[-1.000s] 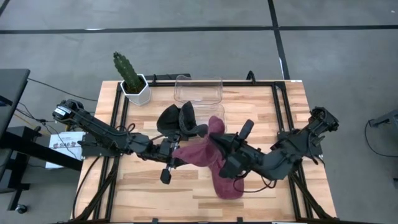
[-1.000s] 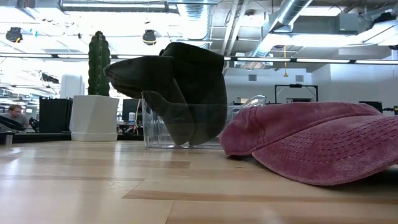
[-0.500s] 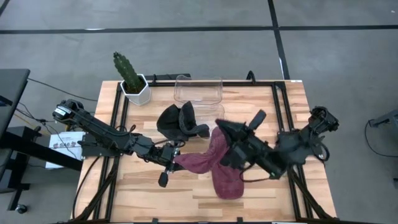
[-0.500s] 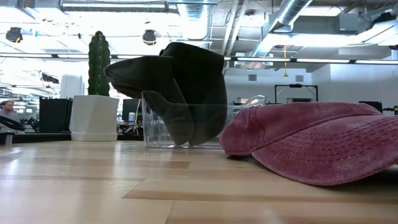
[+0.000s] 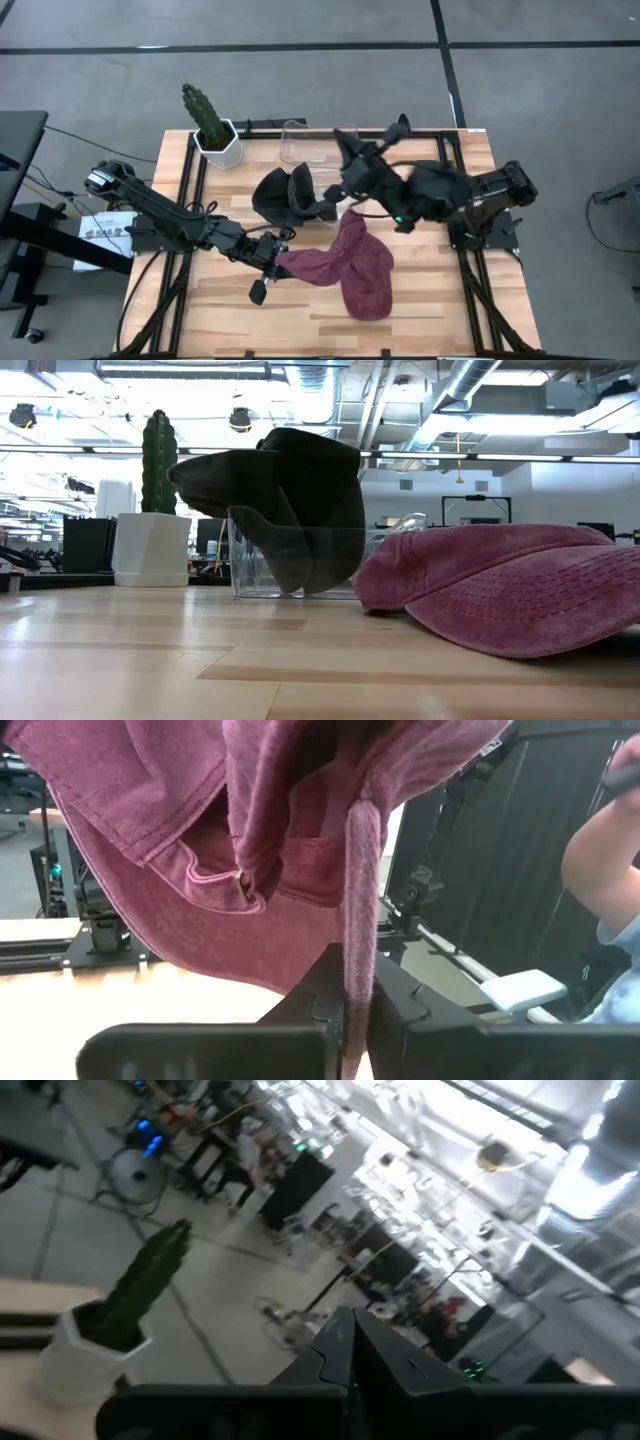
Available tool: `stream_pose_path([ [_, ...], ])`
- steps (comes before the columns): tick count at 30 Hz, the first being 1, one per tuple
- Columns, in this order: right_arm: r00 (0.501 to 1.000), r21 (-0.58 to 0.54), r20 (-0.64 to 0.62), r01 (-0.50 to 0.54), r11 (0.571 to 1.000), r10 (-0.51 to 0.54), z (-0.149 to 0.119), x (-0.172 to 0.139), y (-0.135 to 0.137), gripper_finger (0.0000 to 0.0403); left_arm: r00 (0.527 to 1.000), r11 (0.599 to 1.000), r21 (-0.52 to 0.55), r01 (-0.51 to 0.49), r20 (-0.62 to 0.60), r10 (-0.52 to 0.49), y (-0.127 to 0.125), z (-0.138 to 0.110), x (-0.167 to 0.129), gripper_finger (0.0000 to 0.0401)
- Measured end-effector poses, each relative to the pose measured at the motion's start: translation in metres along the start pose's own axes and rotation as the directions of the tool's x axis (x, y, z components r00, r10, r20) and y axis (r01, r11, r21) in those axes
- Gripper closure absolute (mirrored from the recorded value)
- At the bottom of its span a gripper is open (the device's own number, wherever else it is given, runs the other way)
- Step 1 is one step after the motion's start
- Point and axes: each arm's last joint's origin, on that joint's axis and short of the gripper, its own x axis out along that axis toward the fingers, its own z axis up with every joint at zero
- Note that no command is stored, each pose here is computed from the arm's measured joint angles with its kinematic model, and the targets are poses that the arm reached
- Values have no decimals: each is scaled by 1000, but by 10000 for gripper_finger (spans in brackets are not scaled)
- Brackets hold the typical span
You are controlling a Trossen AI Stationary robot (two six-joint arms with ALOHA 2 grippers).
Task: Pick & Place hat
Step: Put the top red cap into the top transparent bin
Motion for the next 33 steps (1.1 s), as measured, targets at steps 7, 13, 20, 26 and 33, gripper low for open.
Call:
stream_pose_path([
  [7,990,17,-63,-129,992,130,-19,4,19,403,1000,1000,2,-1,15,1,0,1,0,384],
  [13,961,66,-12,-275,959,276,-19,-10,31,403,1000,1000,3,-4,18,4,1,2,0,384],
  [20,894,63,68,-448,892,444,-14,-26,37,403,1000,1000,3,-3,18,3,1,2,0,384],
  [26,814,153,104,-581,799,572,-13,-20,25,403,999,1000,1,-2,45,2,1,4,0,384],
  [33,710,271,26,-682,679,703,-36,3,24,403,999,1000,11,-8,52,8,2,5,0,384],
])
